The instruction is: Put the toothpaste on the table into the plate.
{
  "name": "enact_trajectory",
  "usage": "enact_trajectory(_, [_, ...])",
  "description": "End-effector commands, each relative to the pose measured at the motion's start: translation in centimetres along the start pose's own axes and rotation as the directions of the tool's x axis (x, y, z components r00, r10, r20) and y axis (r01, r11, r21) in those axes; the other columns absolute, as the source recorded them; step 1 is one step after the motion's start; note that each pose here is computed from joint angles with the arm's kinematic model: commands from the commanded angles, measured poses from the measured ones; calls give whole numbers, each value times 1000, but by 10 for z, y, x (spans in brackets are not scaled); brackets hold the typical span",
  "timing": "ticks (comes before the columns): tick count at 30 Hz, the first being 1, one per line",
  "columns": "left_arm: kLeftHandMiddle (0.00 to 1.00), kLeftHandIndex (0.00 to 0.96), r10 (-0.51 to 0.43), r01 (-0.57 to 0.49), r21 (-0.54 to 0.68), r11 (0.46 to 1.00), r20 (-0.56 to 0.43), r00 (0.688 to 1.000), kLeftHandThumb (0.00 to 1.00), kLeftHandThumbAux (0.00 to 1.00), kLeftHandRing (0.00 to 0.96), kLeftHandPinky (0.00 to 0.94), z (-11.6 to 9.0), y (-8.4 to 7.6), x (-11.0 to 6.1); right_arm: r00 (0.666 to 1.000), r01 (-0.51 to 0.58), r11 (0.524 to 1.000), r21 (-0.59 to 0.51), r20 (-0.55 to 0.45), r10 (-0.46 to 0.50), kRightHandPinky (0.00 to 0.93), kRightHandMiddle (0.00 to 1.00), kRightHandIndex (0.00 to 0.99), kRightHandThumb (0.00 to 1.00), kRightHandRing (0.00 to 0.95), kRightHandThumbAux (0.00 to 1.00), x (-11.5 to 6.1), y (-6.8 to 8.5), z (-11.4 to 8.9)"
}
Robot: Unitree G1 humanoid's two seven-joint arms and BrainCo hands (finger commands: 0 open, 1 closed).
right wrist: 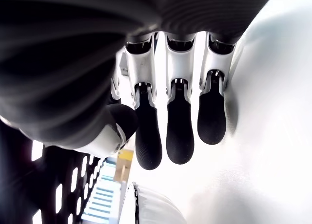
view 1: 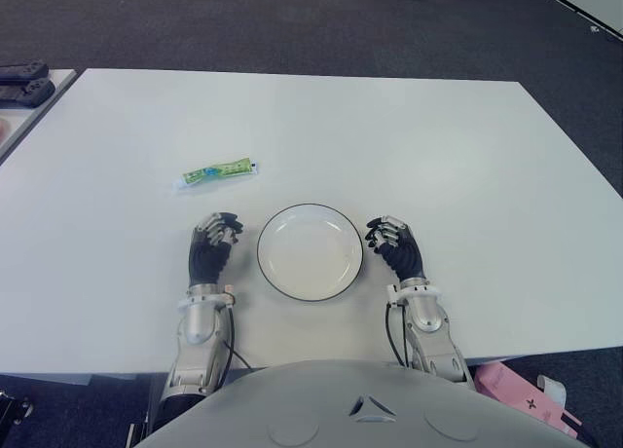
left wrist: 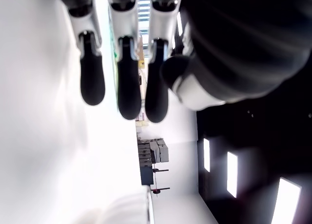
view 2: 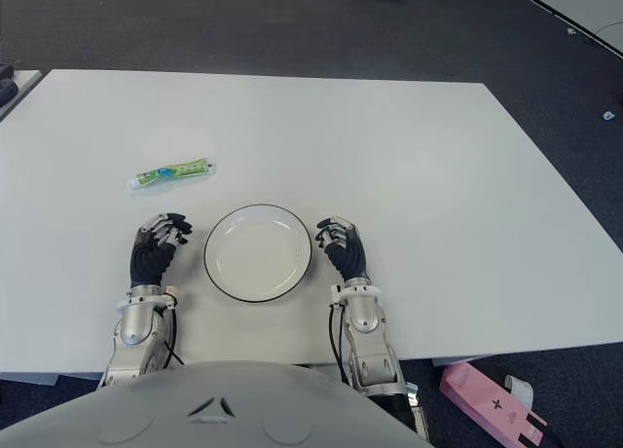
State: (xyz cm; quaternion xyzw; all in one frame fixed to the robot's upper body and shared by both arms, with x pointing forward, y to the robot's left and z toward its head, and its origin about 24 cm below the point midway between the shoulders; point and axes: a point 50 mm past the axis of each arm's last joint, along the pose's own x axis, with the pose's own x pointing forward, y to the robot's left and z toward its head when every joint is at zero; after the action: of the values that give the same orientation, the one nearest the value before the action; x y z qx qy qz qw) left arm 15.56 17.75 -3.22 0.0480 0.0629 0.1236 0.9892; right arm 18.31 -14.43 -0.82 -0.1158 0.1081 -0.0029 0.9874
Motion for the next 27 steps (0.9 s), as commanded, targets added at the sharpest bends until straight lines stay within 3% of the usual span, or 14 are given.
enact_trajectory(1, [506,428,-14,17,20,1000,-129,992,708,724,508,518,-20,-1,-14,999,-8,1000,-3,-52,8,600,589,429,707,587,729,-3,0,-11])
enact_trajectory(27, [515,428,-5,9,33,999,-117,993,703,723,515,517,-14,1,-8,998,-17,1000,-13,-53,17,617,617,430,707,620,730,-1,0,-6])
